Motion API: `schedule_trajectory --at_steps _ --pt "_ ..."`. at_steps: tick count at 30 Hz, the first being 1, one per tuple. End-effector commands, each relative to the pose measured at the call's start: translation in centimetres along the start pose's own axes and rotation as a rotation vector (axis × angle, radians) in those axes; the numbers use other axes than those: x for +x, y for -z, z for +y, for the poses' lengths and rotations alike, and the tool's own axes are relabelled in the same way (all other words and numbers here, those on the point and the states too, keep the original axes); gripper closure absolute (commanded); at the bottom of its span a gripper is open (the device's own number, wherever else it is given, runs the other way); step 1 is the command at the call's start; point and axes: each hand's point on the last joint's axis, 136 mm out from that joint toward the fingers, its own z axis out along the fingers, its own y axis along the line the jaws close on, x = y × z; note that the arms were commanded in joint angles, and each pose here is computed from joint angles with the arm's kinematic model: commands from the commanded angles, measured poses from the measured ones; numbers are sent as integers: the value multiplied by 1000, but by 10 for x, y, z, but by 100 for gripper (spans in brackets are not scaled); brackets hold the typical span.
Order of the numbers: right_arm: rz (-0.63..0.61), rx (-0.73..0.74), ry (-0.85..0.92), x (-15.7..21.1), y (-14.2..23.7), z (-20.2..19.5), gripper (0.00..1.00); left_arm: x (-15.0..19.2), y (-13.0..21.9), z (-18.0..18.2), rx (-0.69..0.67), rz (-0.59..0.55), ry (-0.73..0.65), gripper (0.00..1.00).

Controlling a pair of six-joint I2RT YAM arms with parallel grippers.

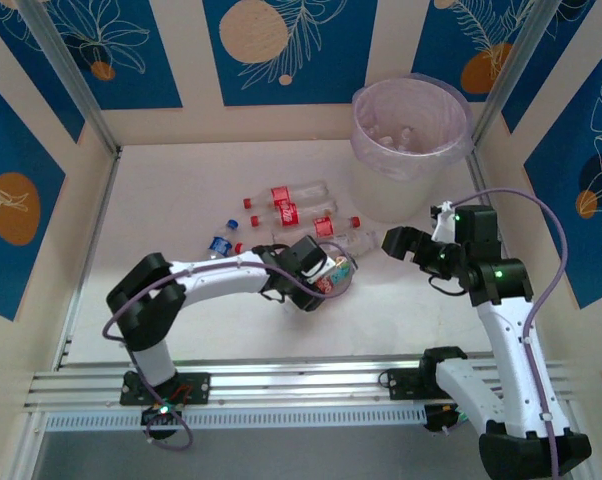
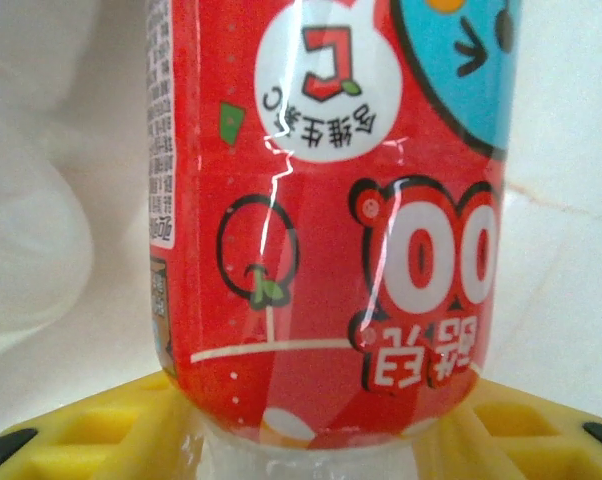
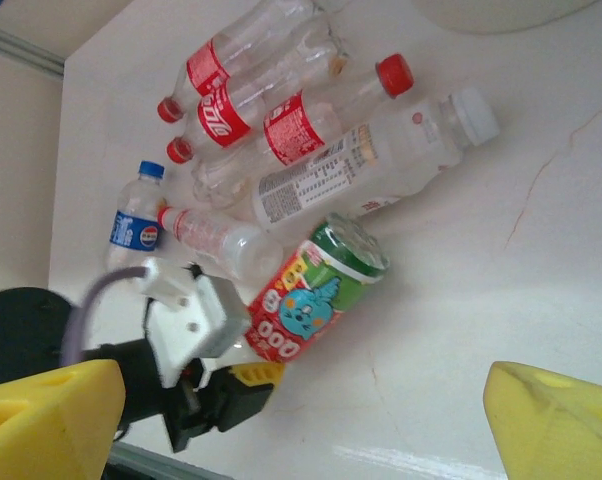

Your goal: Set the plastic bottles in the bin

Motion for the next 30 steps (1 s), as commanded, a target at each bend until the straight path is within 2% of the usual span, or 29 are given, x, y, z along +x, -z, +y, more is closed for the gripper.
schedule_trajectory --at_steps 1,4,10,13,16,23,30 --pt "59 -63 -53 16 -14 6 7 -19 35 -7 13 -119 18 49" --pt "117 -96 -66 32 -37 10 7 -24 54 -7 17 -186 31 50" --pt "166 -306 5 44 -77 60 6 -33 88 -6 31 -346 71 50" --pt "161 -354 30 36 -93 70 6 -28 95 3 -5 -339 112 49" --pt "153 -411 60 30 -105 86 7 -29 96 1 17 -359 123 49" --pt "183 -397 44 29 -136 94 7 -33 97 9 -12 -372 171 49" --pt "200 -381 70 34 -143 100 20 -30 92 20 -17 -363 243 51"
